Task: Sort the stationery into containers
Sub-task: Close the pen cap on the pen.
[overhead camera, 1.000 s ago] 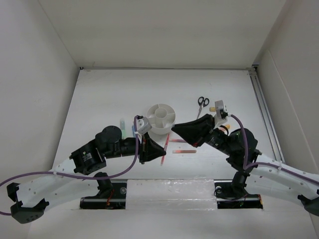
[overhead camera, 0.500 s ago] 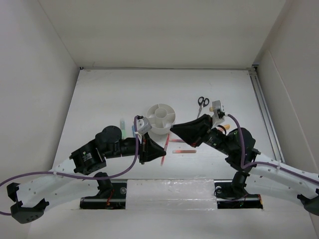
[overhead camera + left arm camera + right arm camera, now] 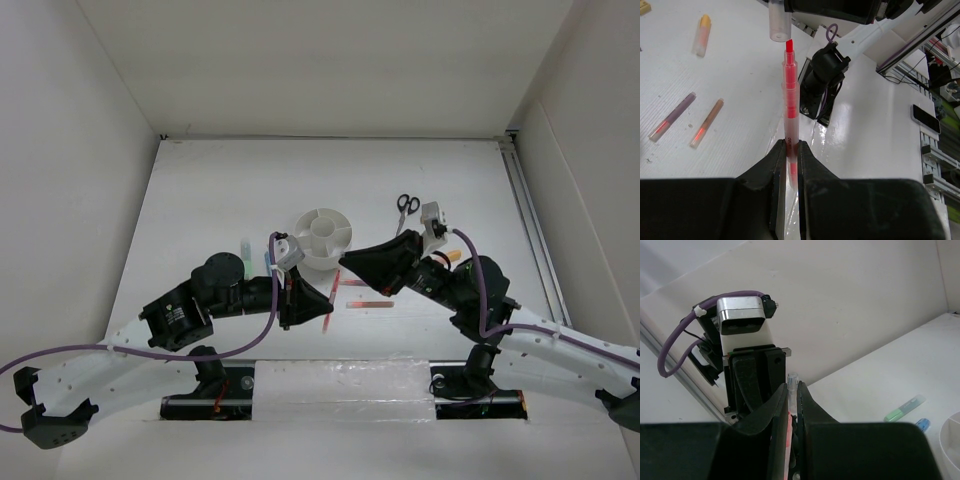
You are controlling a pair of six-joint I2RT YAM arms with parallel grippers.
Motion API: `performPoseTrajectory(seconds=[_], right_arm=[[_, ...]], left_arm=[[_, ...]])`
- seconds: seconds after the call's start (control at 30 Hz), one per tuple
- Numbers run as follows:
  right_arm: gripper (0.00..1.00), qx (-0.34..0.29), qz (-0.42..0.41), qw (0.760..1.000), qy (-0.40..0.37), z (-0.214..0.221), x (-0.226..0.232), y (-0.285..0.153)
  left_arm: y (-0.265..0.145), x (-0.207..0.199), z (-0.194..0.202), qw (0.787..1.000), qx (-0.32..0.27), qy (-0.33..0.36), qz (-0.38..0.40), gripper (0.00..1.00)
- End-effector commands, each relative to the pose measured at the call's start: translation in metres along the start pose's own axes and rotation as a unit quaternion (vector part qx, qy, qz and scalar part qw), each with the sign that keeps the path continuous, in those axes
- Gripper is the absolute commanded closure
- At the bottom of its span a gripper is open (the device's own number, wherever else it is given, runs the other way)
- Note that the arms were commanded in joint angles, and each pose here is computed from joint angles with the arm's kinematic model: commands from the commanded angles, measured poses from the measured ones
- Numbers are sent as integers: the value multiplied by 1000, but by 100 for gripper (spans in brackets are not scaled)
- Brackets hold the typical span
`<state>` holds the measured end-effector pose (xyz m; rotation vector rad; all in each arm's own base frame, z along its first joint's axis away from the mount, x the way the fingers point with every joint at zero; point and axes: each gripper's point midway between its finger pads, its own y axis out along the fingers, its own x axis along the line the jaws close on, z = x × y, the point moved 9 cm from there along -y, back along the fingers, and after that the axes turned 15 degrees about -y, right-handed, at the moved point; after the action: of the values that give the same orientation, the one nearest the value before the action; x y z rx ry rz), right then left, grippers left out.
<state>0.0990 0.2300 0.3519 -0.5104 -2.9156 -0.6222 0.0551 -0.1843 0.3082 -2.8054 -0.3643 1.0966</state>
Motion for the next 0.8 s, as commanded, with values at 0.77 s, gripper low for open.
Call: performPoseTrajectory(seconds=[0.77], right_arm=[[100,-46,-6,999,17,-19,7,-2]], left_arm=[[1,-4,-5,1000,-12,15,23,100]])
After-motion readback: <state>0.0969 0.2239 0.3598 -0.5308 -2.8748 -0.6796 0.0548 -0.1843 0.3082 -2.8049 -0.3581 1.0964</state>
